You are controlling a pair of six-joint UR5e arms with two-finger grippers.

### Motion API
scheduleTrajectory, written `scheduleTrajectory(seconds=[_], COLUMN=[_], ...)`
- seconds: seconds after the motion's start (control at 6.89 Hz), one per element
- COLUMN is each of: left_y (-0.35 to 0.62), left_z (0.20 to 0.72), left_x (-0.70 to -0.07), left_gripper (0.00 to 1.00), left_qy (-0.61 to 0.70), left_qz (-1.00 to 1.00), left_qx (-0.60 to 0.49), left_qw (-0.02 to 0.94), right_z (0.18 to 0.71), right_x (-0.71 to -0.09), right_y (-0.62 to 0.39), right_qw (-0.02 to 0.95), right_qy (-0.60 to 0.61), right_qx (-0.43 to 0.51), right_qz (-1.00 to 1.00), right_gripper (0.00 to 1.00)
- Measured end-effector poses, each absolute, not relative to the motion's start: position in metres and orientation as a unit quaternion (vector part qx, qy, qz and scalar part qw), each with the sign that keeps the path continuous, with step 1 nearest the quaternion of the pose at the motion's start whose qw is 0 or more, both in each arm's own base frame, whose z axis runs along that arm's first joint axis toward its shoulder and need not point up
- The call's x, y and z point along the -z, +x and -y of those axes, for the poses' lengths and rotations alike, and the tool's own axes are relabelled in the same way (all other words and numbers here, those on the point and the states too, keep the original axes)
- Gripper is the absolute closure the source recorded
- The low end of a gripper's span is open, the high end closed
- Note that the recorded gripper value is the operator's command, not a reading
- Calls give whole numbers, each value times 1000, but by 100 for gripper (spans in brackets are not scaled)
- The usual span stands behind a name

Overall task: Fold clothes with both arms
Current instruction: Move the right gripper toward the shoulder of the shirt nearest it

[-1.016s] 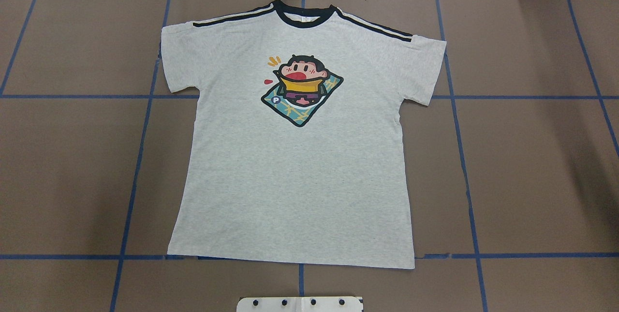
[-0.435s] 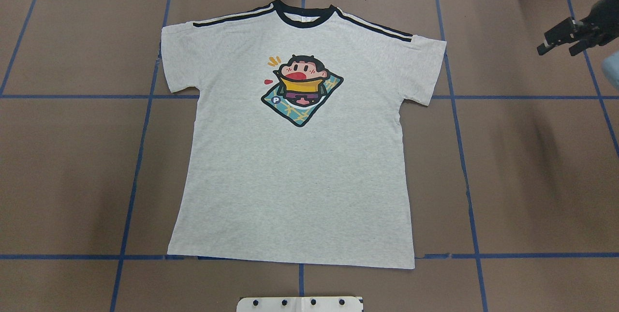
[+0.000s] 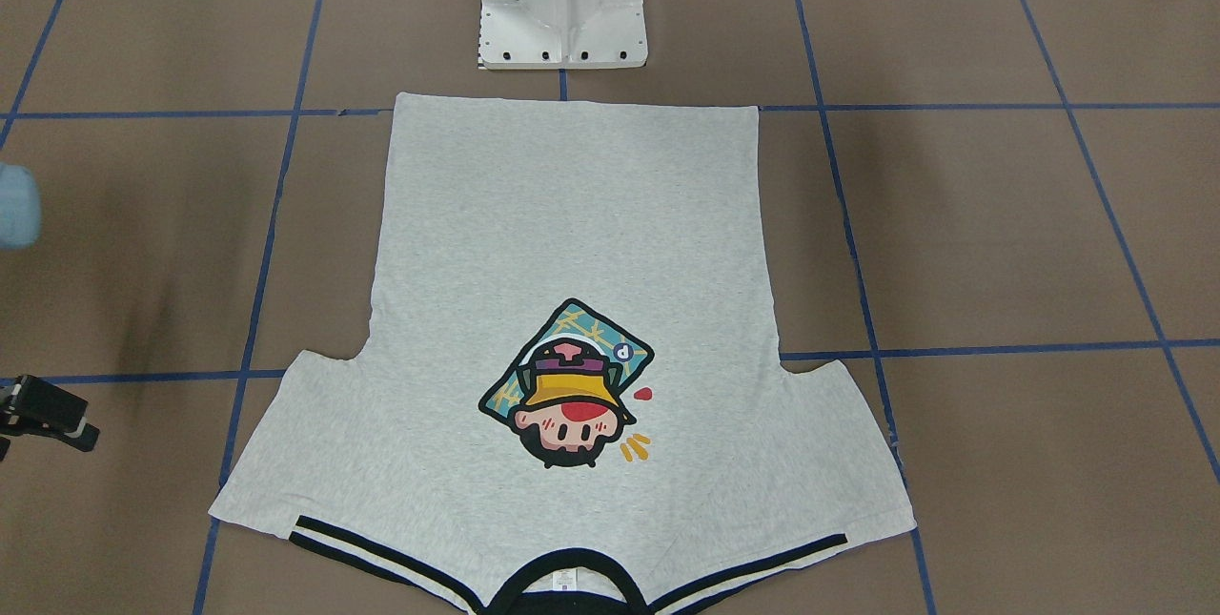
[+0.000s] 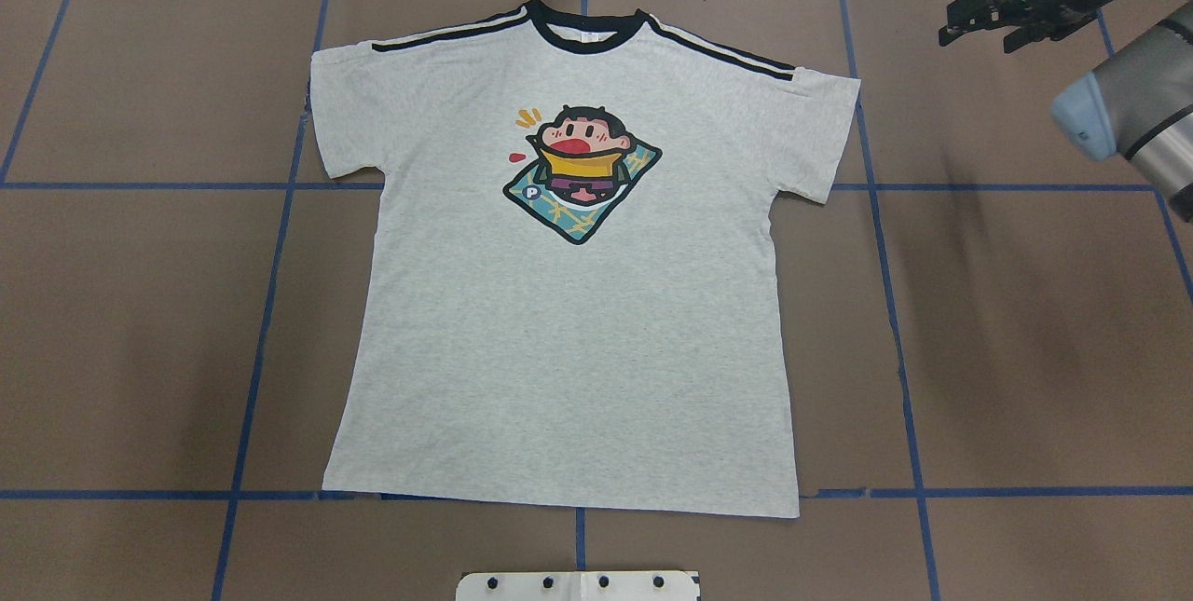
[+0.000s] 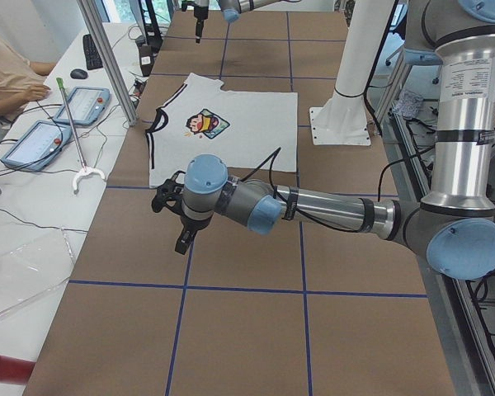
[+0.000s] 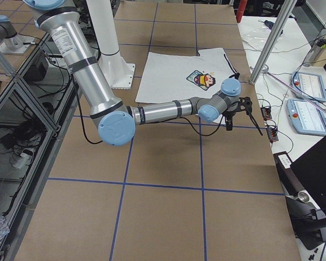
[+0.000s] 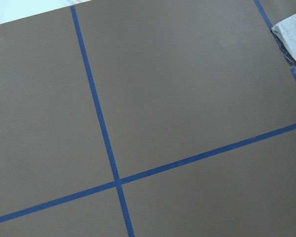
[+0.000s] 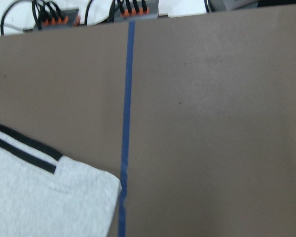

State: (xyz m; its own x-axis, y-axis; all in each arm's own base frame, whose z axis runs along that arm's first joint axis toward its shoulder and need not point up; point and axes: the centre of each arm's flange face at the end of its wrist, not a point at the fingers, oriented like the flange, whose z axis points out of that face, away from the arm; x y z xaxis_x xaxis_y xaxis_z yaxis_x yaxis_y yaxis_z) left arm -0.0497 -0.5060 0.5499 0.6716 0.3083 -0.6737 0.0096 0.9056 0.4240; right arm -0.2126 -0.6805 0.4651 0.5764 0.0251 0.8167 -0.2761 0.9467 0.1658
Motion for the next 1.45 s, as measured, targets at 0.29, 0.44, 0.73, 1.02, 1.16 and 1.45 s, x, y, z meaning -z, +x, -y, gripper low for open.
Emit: scheduleTrajectory(seconds=[0.29,0.44,0.73,1.02,1.16,1.45], left_y=[-50,-50,-49,-48,-47,-47], left_z=[507,507,507,505,505,504], left_x=[-549,-548,-548,-549,-550,-551], left_gripper=[0,0,0,0,0,0], left_qy=[210,213,212,209,207,206], left_qz=[-397,-397,-400,-412,-415,-417], left_qx=[-83,-82,-82,-85,-85,-85], left_qw=[889,889,888,883,882,881], right_z=[673,673,690,703,702,696], right_x=[-463,-469,-478,-481,-484,-488], right_y=[-283,-311,-343,-360,-364,-368], right_qw=[855,851,852,857,859,861], right_qy=[198,219,232,227,224,214], right_qx=[-158,-177,-207,-215,-214,-208], right_qz=[453,443,421,410,408,413], right_gripper=[1,1,1,9,12,25])
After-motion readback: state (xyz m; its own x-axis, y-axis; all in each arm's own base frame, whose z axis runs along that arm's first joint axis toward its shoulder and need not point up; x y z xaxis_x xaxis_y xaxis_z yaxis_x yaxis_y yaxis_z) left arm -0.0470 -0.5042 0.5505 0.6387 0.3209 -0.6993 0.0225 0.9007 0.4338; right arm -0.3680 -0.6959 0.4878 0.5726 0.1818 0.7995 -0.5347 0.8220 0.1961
